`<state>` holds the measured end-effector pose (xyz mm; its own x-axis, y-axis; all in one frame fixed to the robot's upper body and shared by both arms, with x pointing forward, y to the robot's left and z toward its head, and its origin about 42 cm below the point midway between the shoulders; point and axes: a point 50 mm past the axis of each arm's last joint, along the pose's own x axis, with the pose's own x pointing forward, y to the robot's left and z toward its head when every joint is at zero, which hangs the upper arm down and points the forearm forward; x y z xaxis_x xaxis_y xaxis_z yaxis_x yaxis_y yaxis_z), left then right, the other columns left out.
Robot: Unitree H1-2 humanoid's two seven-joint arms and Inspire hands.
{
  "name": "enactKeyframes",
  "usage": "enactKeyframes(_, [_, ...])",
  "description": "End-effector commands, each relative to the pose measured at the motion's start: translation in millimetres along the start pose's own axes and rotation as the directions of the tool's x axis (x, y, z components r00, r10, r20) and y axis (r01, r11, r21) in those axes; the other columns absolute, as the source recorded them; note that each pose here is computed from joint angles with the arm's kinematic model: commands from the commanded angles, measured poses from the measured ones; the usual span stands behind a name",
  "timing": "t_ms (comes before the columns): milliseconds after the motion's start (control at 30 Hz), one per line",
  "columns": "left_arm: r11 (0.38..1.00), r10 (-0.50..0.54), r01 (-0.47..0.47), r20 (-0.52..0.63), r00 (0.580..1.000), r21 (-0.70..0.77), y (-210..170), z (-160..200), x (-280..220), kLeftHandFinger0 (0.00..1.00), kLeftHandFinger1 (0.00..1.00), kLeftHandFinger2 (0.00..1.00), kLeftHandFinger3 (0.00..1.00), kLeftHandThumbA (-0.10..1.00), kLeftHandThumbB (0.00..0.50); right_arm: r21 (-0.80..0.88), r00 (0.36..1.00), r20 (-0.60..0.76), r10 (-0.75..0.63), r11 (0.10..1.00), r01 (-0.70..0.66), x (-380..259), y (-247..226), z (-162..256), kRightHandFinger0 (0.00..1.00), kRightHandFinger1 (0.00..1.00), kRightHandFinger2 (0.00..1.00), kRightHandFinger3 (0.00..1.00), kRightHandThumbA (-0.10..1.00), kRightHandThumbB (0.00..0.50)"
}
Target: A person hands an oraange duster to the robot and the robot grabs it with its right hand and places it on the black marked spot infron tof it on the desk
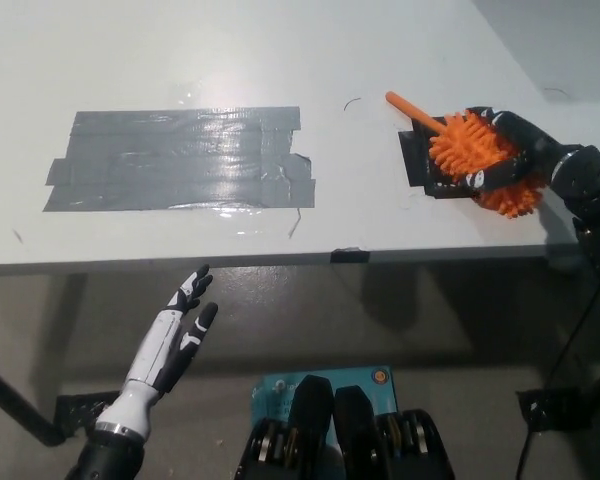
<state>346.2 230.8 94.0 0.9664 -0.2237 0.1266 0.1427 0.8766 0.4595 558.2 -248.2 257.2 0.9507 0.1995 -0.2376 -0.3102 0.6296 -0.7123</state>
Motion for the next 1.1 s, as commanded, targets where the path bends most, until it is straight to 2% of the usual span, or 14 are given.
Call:
enactKeyframes(0, [1.0, -0.01, 0.009, 0.018, 1.0, 0.023, 8, 2, 1, 1.0, 1.0, 1.0, 1.0, 0.97, 0.104, 0.069, 0.976, 0.136, -0.17, 0.984, 0.162, -5, -30, 30, 1.0, 1.0, 1.0, 1.0, 0.77, 0.395])
enactKeyframes(100, [1.0, -0.008, 0.008, 0.011, 1.0, 0.024, 7, 2, -1, 1.0, 1.0, 1.0, 1.0, 0.99, 0.112, 0.158, 0.929, 0.202, -0.309, 0.947, 0.28, -18, -52, 37, 1.0, 1.0, 1.0, 1.0, 0.79, 0.381])
enactKeyframes(167, [1.0, -0.01, 0.01, 0.003, 1.0, 0.019, 4, -1, -5, 1.0, 1.0, 1.0, 1.0, 0.99, 0.11, 0.199, 0.87, 0.264, -0.416, 0.906, 0.372, -36, -71, 49, 1.0, 1.0, 1.0, 1.0, 0.83, 0.381])
enactKeyframes(233, [1.0, -0.009, 0.009, -0.003, 1.0, 0.014, 2, -1, -6, 1.0, 1.0, 1.0, 1.0, 0.99, 0.112, 0.239, 0.831, 0.295, -0.471, 0.879, 0.413, -50, -82, 57, 1.0, 1.0, 1.0, 1.0, 0.81, 0.377])
enactKeyframes(300, [1.0, -0.01, 0.01, -0.008, 1.0, 0.015, 2, -2, -10, 1.0, 1.0, 1.0, 1.0, 0.99, 0.11, 0.272, 0.792, 0.328, -0.515, 0.854, 0.443, -68, -95, 65, 1.0, 1.0, 1.0, 1.0, 0.86, 0.373])
enactKeyframes(467, [1.0, -0.011, 0.011, -0.018, 1.0, -0.004, -7, -5, -21, 1.0, 1.0, 1.0, 1.0, 1.0, 0.129, 0.326, 0.675, 0.434, -0.597, 0.803, 0.5, -119, -102, 74, 1.0, 1.0, 1.0, 1.0, 0.9, 0.426])
enactKeyframes(533, [1.0, -0.013, 0.013, -0.023, 1.0, -0.01, -9, -4, -22, 1.0, 1.0, 1.0, 1.0, 1.0, 0.144, 0.335, 0.66, 0.449, -0.603, 0.798, 0.501, -132, -101, 75, 1.0, 1.0, 1.0, 1.0, 0.9, 0.436])
enactKeyframes(700, [1.0, 0.014, -0.014, 0.006, 1.0, -0.02, -4, -4, -18, 1.0, 1.0, 1.0, 1.0, 1.0, 0.159, 0.39, 0.521, 0.593, -0.614, 0.785, 0.481, -205, -68, 84, 1.0, 1.0, 1.0, 1.0, 0.94, 0.354])
enactKeyframes(733, [1.0, 0.016, -0.016, 0.009, 1.0, -0.02, -3, -3, -16, 1.0, 1.0, 1.0, 1.0, 1.0, 0.159, 0.41, 0.497, 0.615, -0.613, 0.786, 0.463, -216, -58, 85, 1.0, 1.0, 1.0, 1.0, 0.92, 0.327])
enactKeyframes(767, [1.0, 0.018, -0.017, 0.01, 1.0, -0.024, -1, -3, -16, 1.0, 1.0, 1.0, 1.0, 1.0, 0.162, 0.435, 0.467, 0.639, -0.611, 0.788, 0.436, -233, -42, 83, 1.0, 1.0, 1.0, 1.0, 0.9, 0.323])
enactKeyframes(833, [1.0, 0.013, -0.013, 0.007, 1.0, -0.027, 0, -3, -16, 1.0, 1.0, 1.0, 1.0, 1.0, 0.156, 0.439, 0.446, 0.658, -0.607, 0.79, 0.428, -253, -22, 81, 1.0, 1.0, 1.0, 1.0, 0.91, 0.328])
enactKeyframes(867, [1.0, 0.013, -0.012, 0.008, 1.0, -0.026, 0, -3, -14, 1.0, 1.0, 1.0, 1.0, 1.0, 0.163, 0.438, 0.437, 0.671, -0.599, 0.796, 0.419, -263, -8, 78, 1.0, 1.0, 1.0, 1.0, 0.91, 0.295])
enactKeyframes(933, [1.0, 0.011, -0.01, 0.007, 1.0, -0.027, 0, -2, -13, 1.0, 1.0, 1.0, 1.0, 1.0, 0.163, 0.438, 0.43, 0.683, -0.591, 0.802, 0.406, -275, 8, 75, 1.0, 1.0, 1.0, 1.0, 0.92, 0.289])
enactKeyframes(1067, [0.999, 0.018, -0.017, 0.011, 1.0, -0.037, -1, -4, -13, 1.0, 1.0, 1.0, 1.0, 1.0, 0.189, 0.498, 0.526, 0.619, -0.583, 0.81, 0.311, -288, 60, 51, 1.0, 1.0, 1.0, 1.0, 0.94, 0.266])
